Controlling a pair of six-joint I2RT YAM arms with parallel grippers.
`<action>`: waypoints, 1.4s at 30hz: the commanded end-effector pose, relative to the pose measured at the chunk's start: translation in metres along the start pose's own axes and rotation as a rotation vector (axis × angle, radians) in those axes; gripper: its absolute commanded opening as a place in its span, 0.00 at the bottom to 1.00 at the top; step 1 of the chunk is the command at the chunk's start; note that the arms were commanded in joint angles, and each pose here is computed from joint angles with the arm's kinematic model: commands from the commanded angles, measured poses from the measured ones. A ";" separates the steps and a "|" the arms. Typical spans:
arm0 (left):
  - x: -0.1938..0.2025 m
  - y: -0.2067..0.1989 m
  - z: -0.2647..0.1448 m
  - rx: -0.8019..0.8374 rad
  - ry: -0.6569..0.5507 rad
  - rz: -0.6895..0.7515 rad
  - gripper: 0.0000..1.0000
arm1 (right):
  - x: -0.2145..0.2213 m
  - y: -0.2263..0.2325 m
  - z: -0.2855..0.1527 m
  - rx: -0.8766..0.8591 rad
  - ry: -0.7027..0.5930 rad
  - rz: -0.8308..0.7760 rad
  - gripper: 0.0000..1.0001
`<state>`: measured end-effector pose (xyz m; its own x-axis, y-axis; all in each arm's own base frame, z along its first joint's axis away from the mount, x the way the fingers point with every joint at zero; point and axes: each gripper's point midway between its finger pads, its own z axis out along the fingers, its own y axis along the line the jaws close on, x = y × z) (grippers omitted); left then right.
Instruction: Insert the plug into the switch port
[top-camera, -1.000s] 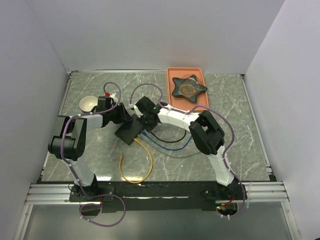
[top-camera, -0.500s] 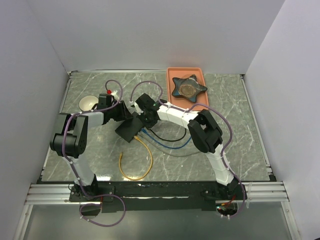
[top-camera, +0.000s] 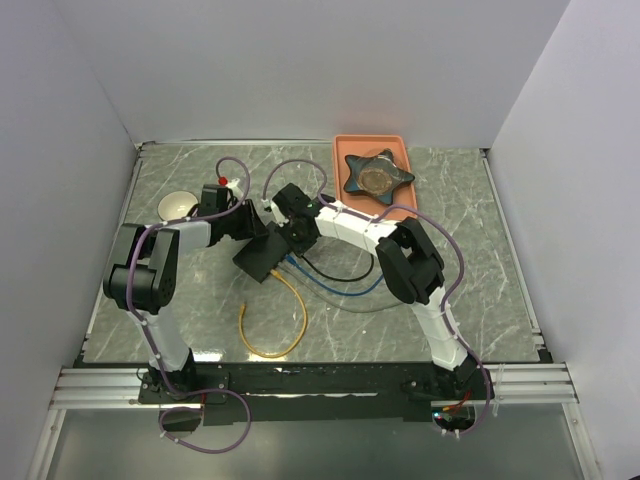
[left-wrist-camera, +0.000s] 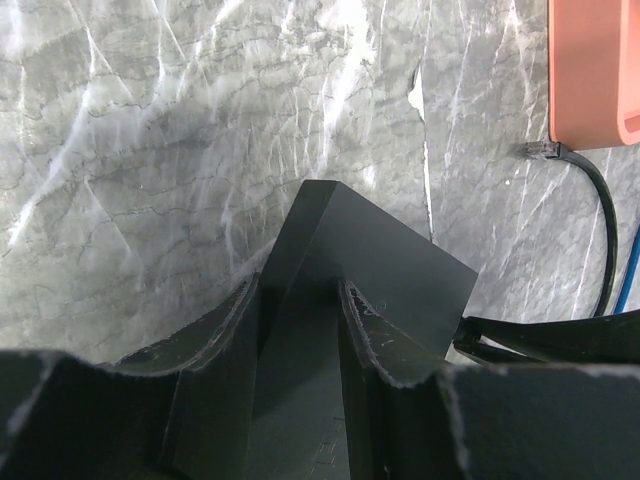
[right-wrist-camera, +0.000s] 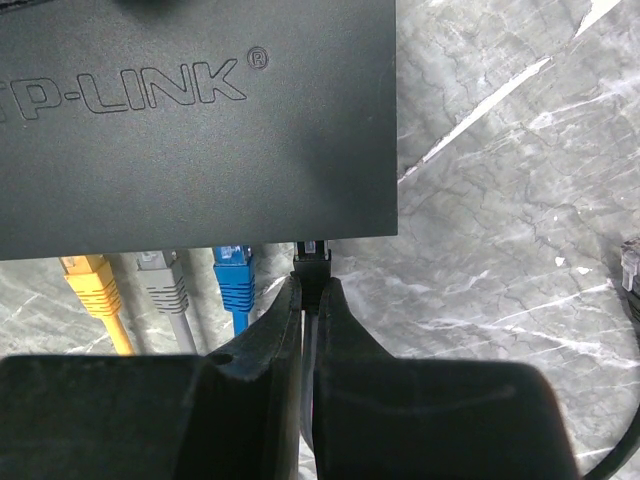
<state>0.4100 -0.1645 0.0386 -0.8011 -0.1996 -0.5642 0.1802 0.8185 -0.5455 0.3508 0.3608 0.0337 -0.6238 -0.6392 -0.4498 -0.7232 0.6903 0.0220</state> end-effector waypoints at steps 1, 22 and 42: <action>0.084 -0.064 -0.008 0.199 0.318 -0.079 0.25 | -0.148 0.022 -0.045 -0.075 -0.548 -0.013 0.00; 0.024 -0.001 -0.056 -0.043 -0.021 -0.258 0.88 | -0.080 0.005 -0.025 0.014 -0.416 0.057 0.42; -0.064 -0.083 -0.226 0.086 -0.725 -0.113 0.96 | -0.083 0.000 -0.220 0.034 -0.759 0.155 0.99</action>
<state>0.3253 -0.1032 0.2185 -0.3797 -0.5474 -0.7458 0.1314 0.7661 -0.6292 0.3496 0.3541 0.2038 -0.4279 -0.2749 -0.8610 -0.6425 0.7625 0.0759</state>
